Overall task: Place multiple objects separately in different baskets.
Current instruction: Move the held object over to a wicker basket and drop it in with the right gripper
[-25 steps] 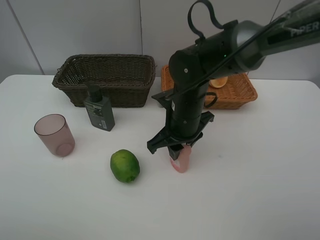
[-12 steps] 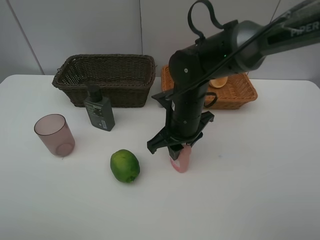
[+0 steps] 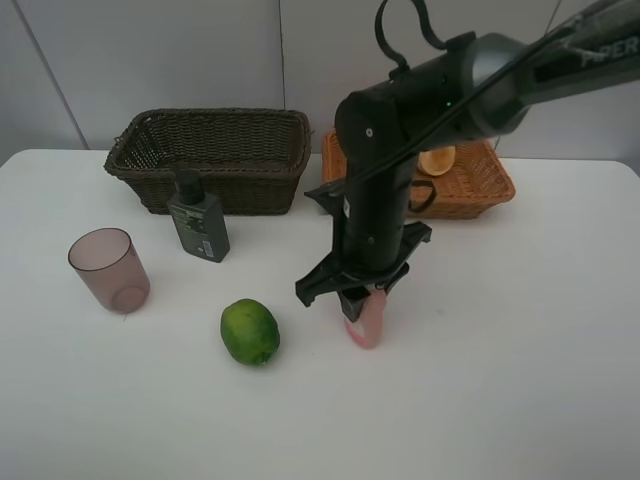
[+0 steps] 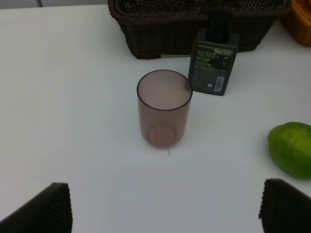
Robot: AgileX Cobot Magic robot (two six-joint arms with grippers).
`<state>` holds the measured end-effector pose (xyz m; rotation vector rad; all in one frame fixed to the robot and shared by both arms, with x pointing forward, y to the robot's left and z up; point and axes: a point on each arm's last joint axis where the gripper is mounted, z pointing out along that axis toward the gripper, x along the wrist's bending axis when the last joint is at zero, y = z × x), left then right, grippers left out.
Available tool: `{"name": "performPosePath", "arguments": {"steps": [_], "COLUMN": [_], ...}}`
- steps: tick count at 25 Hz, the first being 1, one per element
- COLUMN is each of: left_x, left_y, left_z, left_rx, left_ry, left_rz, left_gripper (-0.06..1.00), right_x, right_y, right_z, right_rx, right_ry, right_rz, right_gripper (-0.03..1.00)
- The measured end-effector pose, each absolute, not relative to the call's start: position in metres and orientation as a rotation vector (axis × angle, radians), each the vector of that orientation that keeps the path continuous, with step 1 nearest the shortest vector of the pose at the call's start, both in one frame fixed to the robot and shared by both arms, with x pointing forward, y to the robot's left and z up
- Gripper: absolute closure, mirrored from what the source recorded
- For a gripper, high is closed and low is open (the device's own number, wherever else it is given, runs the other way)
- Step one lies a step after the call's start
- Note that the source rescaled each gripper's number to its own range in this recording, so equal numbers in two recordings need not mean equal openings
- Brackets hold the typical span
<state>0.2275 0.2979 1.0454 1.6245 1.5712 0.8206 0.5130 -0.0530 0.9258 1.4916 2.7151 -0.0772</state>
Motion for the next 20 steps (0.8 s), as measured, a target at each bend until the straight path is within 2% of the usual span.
{"name": "performPosePath", "arguments": {"steps": [9, 20], "left_x": [0.228, 0.228], "left_y": [0.298, 0.298], "left_z": [1.045, 1.045], "left_rx": [1.624, 1.624], "left_ry": [1.571, 1.571], "left_rz": [0.821, 0.821], "left_gripper": [-0.05, -0.05], "right_x": [0.525, 0.547], "right_y": [-0.044, -0.025], "right_z": [0.995, 1.046], "right_rx": [1.472, 1.373], "right_ry": [2.663, 2.582], "right_rz": [0.087, 0.403], "right_gripper": [0.96, 0.96]}}
